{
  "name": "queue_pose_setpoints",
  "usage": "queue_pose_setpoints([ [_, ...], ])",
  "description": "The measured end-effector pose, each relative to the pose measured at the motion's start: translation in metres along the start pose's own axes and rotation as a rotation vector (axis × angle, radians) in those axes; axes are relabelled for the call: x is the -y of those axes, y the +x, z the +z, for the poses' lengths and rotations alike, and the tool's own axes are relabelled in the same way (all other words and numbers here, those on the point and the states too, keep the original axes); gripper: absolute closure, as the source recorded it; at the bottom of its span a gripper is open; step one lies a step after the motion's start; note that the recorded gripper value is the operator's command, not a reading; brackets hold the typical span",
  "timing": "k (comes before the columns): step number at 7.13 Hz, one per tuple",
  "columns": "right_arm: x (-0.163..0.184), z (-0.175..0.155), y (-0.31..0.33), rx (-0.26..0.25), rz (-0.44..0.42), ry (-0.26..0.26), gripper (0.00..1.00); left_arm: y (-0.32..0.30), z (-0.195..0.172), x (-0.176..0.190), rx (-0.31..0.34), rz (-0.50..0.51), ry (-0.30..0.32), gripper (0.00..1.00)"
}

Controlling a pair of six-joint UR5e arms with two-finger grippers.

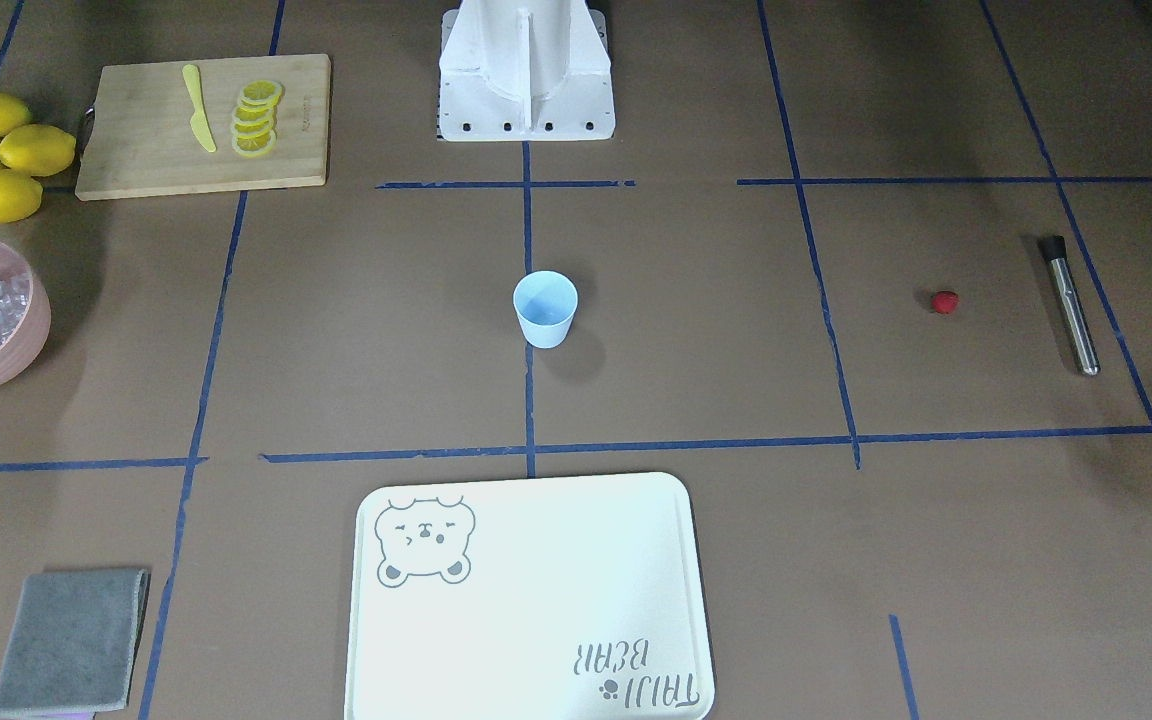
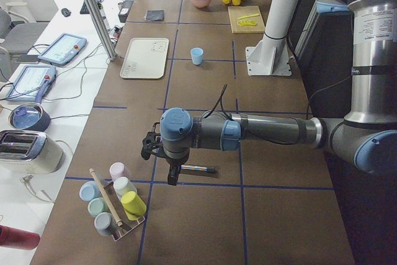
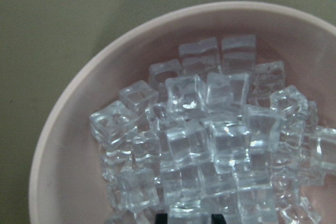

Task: Mash ice and strawberries in cup
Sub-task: 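Grasp another ice cube from the bowl with the right gripper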

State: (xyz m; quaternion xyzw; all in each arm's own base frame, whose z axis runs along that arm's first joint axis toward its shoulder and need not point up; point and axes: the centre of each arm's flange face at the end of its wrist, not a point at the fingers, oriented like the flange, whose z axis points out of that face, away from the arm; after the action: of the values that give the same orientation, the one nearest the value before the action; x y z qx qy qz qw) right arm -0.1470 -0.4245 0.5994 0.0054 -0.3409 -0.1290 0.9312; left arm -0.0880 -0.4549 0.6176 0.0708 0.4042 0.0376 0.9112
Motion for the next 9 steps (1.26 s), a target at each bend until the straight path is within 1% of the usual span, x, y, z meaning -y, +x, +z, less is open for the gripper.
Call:
queue_pose_setpoints([
  [2,0.001,-0.010,0.005,0.001,0.012,0.020,1.00,0.001,-0.001,0.000,0.001,0.003,0.002,0.00],
  [3,0.001,-0.020,0.007,0.004,0.020,0.037,1.00,0.001,-0.001,0.000,0.001,0.003,0.002,0.00],
  [4,0.001,-0.038,0.006,0.009,0.031,0.058,1.00,0.001,-0.001,-0.001,0.000,0.002,0.002,0.00],
  [6,0.004,-0.095,-0.025,0.016,0.042,0.087,1.00,0.001,-0.001,-0.001,0.000,0.002,0.001,0.00],
  [8,0.029,-0.148,-0.075,0.034,0.028,0.118,1.00,0.001,-0.001,-0.001,0.001,0.002,0.002,0.00],
  [9,0.050,-0.167,-0.113,0.065,0.024,0.129,1.00,0.002,-0.002,-0.001,0.001,0.008,0.004,0.00],
])
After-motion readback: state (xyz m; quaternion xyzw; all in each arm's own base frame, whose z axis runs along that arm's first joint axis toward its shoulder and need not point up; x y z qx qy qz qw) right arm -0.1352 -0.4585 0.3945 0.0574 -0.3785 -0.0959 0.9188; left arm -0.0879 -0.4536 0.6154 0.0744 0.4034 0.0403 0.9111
